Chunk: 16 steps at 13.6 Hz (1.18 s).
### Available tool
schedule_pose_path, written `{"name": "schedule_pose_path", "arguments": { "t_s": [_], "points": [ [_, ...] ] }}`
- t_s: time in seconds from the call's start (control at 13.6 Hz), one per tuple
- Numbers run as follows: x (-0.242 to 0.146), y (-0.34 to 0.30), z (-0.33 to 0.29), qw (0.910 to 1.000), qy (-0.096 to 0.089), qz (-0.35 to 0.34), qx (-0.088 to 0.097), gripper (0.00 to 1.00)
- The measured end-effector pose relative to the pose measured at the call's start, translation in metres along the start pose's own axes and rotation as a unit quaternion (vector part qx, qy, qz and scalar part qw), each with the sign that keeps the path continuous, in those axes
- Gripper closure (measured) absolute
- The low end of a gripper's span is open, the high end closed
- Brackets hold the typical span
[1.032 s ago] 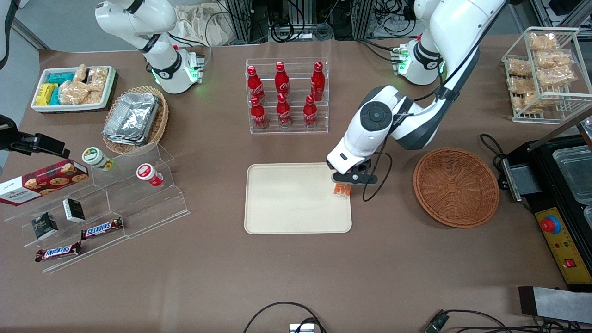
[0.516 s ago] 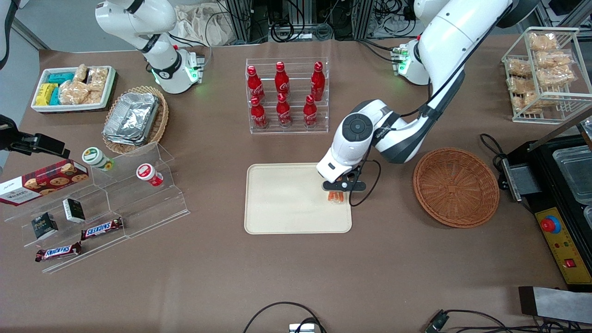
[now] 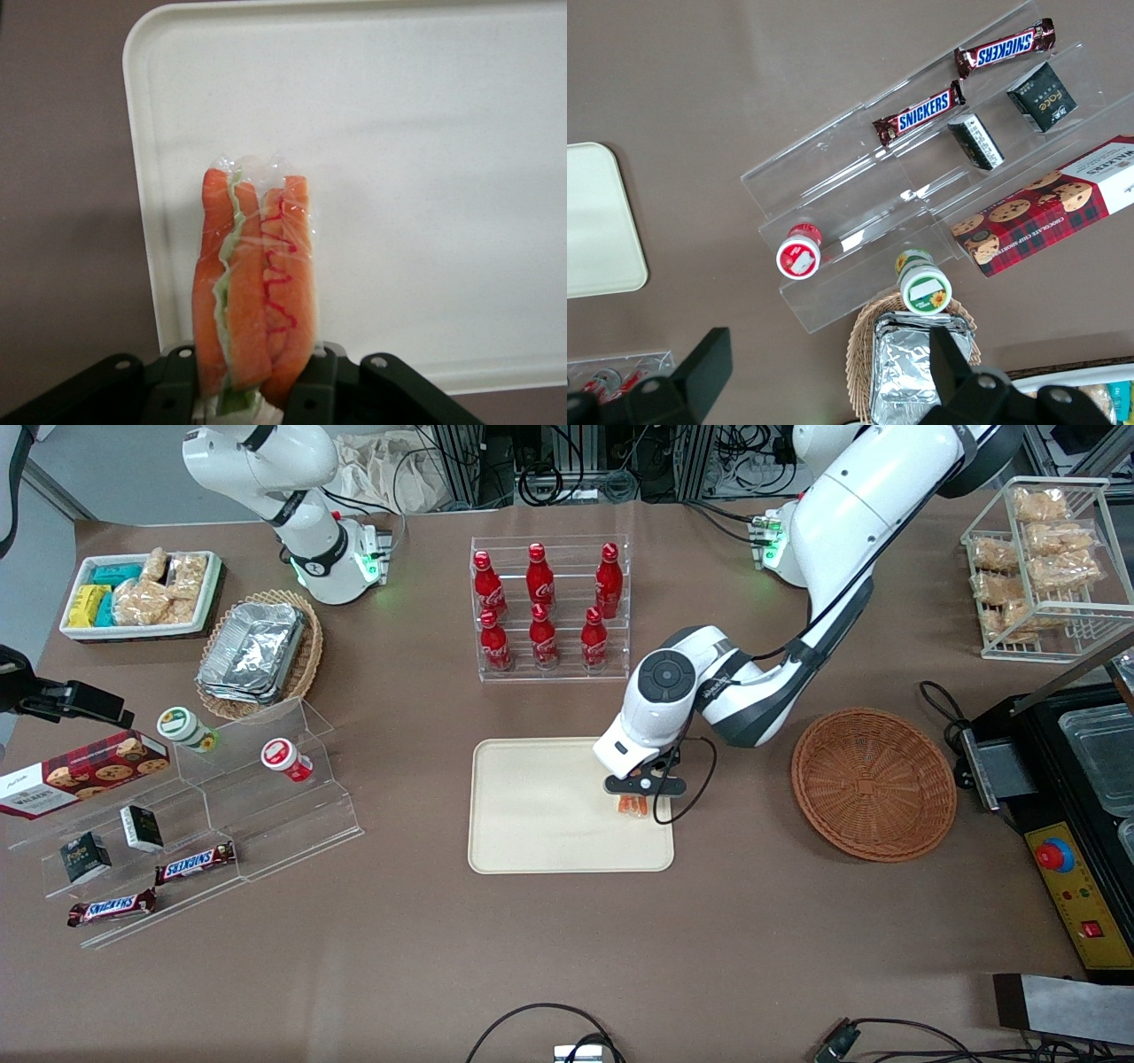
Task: Place sandwich from basket to tray
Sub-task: 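Lower the sandwich onto the tray and open the left gripper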
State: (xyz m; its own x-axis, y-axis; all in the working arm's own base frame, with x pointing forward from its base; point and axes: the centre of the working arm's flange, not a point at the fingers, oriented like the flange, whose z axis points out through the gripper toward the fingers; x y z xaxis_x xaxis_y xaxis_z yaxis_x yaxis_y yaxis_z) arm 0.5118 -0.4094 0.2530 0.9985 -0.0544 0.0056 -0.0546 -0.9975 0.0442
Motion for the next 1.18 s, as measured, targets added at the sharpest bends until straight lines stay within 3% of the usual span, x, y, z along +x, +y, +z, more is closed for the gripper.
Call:
{"name": "schedule_pose_path", "arguments": {
  "t_s": [0.22, 0.59, 0.74, 1.03, 1.18],
  "points": [
    [-0.005, 0.004, 0.016, 0.9999, 0.000, 0.004, 0.012, 0.66],
    [-0.005, 0.008, 0.021, 0.9999, 0.000, 0.003, 0.011, 0.61],
    [-0.004, 0.010, 0.022, 0.9999, -0.001, 0.002, 0.010, 0.49],
    [-0.003, 0.010, 0.023, 0.9999, -0.001, 0.000, 0.010, 0.10],
    [-0.002, 0.009, 0.022, 0.9999, 0.000, -0.002, 0.010, 0.04]
  ]
}}
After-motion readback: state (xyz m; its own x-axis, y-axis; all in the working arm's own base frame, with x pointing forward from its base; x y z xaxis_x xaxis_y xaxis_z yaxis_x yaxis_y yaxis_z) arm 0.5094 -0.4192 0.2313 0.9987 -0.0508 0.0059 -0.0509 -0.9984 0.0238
